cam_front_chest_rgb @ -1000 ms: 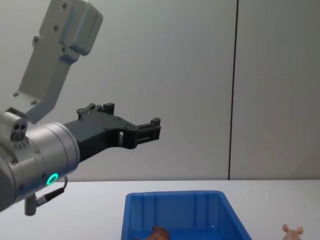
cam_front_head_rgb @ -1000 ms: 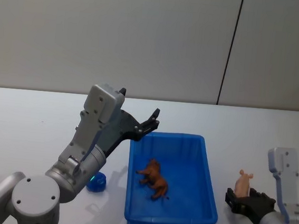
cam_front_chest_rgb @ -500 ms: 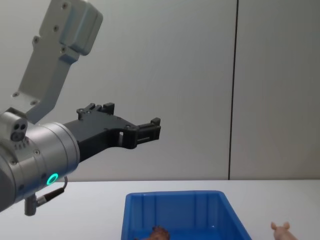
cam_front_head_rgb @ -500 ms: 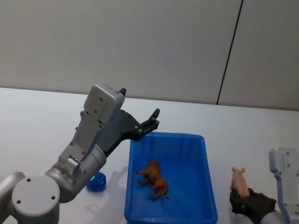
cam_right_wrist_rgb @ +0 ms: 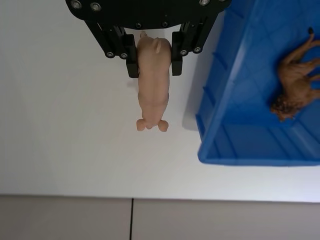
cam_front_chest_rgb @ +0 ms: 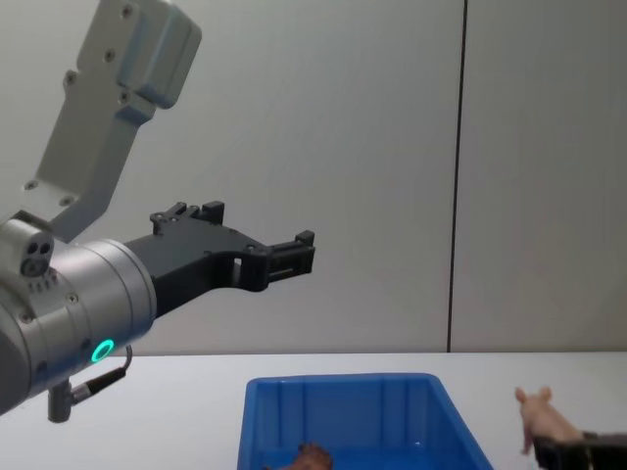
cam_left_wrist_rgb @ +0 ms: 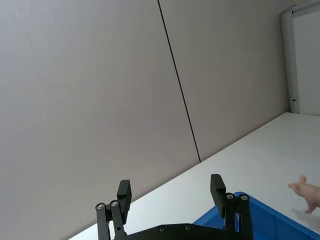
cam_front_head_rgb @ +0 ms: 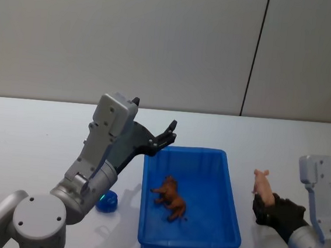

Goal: Pick up the two dolls from the table and place them into the box.

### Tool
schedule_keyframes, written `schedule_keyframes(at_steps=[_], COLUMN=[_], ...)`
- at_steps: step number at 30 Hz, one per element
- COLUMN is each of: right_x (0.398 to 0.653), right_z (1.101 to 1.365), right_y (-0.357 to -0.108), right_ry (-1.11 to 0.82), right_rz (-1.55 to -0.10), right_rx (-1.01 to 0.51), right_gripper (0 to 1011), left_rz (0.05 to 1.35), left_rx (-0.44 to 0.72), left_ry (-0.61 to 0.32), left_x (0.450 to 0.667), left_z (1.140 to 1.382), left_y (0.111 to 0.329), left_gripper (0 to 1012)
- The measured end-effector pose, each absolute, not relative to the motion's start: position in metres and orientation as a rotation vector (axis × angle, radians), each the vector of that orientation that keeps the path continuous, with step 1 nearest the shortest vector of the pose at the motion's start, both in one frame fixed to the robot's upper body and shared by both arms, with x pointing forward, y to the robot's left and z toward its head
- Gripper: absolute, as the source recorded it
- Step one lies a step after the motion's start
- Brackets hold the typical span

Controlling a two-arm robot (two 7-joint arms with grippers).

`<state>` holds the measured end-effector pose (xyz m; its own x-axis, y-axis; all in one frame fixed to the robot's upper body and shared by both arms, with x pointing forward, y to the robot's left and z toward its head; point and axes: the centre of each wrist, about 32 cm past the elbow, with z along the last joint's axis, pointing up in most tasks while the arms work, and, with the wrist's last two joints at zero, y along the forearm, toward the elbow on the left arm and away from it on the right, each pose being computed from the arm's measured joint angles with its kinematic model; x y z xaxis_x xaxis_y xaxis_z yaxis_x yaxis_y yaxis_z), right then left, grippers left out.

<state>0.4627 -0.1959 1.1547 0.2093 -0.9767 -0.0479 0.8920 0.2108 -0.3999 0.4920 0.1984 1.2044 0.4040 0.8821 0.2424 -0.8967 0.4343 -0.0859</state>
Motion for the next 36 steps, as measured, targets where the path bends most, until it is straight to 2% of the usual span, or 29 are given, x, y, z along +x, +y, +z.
schedule_keyframes(at_steps=[18, 27, 36], right_x=[0.462, 0.468, 0.480], right_z=[1.184, 1.198, 1.211], right_y=[-0.193, -0.187, -0.176], right_ry=[0.128, 0.123, 0.180], right_rz=[-1.134, -1.005, -0.890], right_rx=[-0.158, -0.120, -0.145], right_gripper=[371, 371, 372], left_rz=[1.124, 1.124, 1.124], left_rx=[0.061, 0.061, 0.061], left_ry=[-0.268, -0.268, -0.268], left_x=[0.492, 0.492, 0.492], left_z=[1.204, 1.204, 1.204], left_y=[0.198, 0.198, 0.198], left_gripper=[1001, 1001, 1001])
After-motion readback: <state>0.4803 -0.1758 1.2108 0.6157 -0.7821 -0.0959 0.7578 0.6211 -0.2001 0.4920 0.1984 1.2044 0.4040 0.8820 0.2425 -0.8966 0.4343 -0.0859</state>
